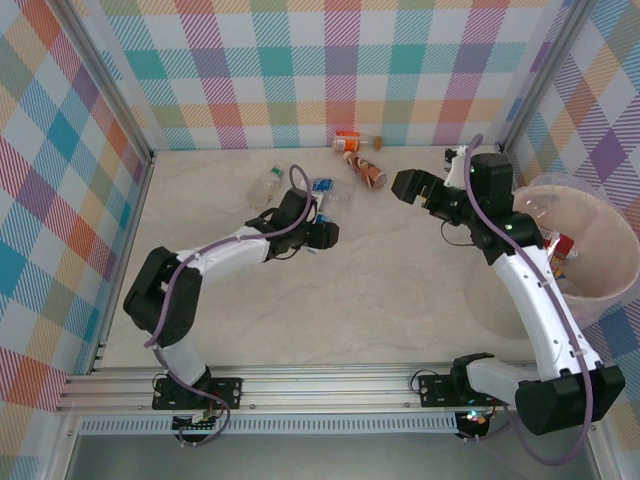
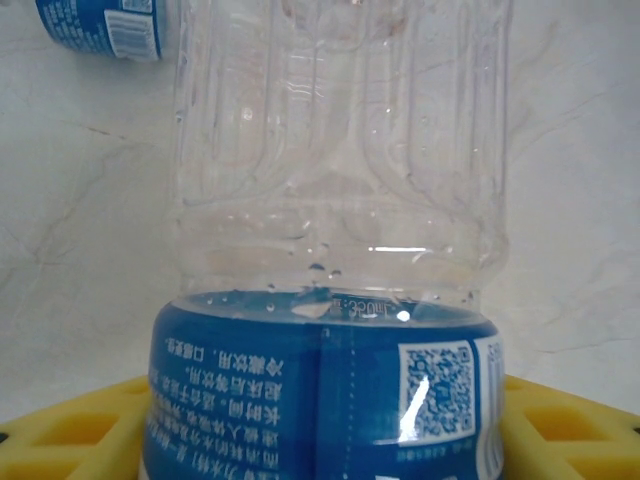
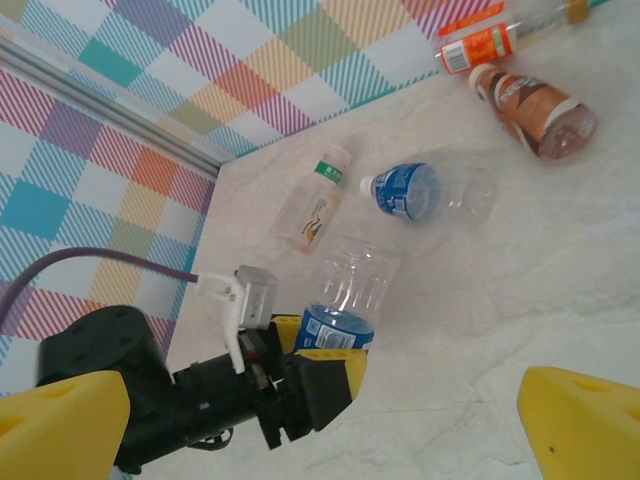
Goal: Put the plastic bottles in the bin
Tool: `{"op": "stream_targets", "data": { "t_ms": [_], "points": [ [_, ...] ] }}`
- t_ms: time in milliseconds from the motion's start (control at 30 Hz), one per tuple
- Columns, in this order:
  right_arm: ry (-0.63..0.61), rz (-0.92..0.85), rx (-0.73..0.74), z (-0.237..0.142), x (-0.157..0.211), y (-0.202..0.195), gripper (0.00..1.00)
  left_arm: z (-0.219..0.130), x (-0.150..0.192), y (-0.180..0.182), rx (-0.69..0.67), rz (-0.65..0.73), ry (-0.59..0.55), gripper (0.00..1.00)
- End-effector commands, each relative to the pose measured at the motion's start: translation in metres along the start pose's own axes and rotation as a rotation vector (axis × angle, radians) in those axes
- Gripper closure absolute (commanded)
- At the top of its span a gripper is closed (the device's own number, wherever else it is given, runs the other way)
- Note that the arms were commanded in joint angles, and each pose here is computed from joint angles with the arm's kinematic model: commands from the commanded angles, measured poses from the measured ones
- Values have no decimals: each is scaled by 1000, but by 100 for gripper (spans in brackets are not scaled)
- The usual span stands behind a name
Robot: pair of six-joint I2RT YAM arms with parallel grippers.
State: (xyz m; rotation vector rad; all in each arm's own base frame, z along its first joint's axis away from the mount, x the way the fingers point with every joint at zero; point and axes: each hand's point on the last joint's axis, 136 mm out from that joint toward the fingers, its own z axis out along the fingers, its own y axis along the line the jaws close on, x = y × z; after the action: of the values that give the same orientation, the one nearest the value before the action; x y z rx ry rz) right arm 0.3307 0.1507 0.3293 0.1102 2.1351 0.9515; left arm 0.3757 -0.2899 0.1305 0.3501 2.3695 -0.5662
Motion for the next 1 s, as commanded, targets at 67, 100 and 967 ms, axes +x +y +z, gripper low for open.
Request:
{"op": "stream_targets", "data": {
  "t_ms": [67, 100, 967],
  "points": [
    [33, 19, -132, 23, 3, 26, 0, -40, -19, -39, 196, -40, -97, 40],
    [49, 14, -151, 28, 6, 30, 0, -46, -19, -45, 223, -37, -95, 40],
    [142, 142, -224, 115, 44, 47, 2, -108, -41, -110, 637, -91, -209, 40]
  ]
}}
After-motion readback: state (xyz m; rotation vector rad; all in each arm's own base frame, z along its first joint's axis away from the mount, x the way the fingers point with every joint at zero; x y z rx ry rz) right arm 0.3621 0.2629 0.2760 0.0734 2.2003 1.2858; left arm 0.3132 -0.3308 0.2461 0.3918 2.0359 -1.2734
